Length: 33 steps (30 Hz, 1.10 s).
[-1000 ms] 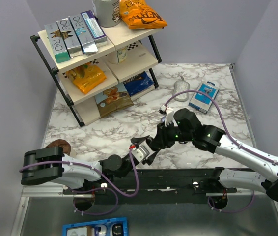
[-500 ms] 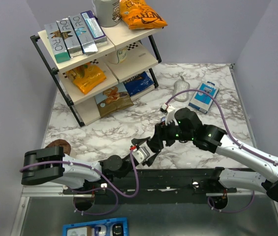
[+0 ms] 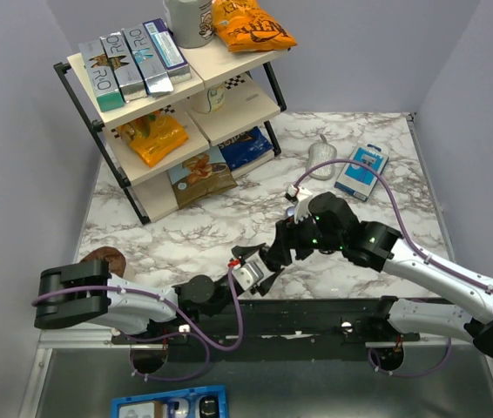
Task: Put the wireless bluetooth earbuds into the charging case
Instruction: Open the charging case.
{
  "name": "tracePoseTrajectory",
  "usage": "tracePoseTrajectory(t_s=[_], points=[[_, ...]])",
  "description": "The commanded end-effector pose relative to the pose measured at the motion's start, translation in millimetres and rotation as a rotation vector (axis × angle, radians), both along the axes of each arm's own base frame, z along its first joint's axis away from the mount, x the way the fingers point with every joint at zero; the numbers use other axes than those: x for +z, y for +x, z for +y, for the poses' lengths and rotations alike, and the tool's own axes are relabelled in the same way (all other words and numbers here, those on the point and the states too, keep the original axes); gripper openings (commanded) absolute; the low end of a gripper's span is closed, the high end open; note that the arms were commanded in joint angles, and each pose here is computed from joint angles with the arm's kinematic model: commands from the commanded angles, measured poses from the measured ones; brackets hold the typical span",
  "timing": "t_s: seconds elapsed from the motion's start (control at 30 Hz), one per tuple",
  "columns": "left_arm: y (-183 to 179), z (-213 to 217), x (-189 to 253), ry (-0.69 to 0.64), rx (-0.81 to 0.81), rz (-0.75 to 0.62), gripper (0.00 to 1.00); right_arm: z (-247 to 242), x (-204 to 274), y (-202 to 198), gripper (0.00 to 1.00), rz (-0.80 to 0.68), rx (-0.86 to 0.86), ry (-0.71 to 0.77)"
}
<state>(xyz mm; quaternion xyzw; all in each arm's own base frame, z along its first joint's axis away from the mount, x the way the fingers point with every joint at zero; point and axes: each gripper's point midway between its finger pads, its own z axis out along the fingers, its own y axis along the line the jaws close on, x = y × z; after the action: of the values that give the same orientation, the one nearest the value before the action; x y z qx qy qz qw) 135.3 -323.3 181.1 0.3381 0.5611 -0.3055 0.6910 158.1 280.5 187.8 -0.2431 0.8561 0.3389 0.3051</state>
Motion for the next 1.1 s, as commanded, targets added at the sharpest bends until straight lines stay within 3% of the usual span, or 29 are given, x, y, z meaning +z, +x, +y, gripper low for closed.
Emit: tracePoseTrajectory(t_s=[0.0,1.07], points=[[-6.2,2.6,1.3,-0.017,-0.027,0.005,0.00,-11.5,2.9,5.1,0.73,-0.034,-0.033,-0.031],[-6.3,8.9,-0.1,-0.033,-0.015,0.024,0.00,-22.2,6.1,9.9,0.73,-0.066,-0.083,-0.049]])
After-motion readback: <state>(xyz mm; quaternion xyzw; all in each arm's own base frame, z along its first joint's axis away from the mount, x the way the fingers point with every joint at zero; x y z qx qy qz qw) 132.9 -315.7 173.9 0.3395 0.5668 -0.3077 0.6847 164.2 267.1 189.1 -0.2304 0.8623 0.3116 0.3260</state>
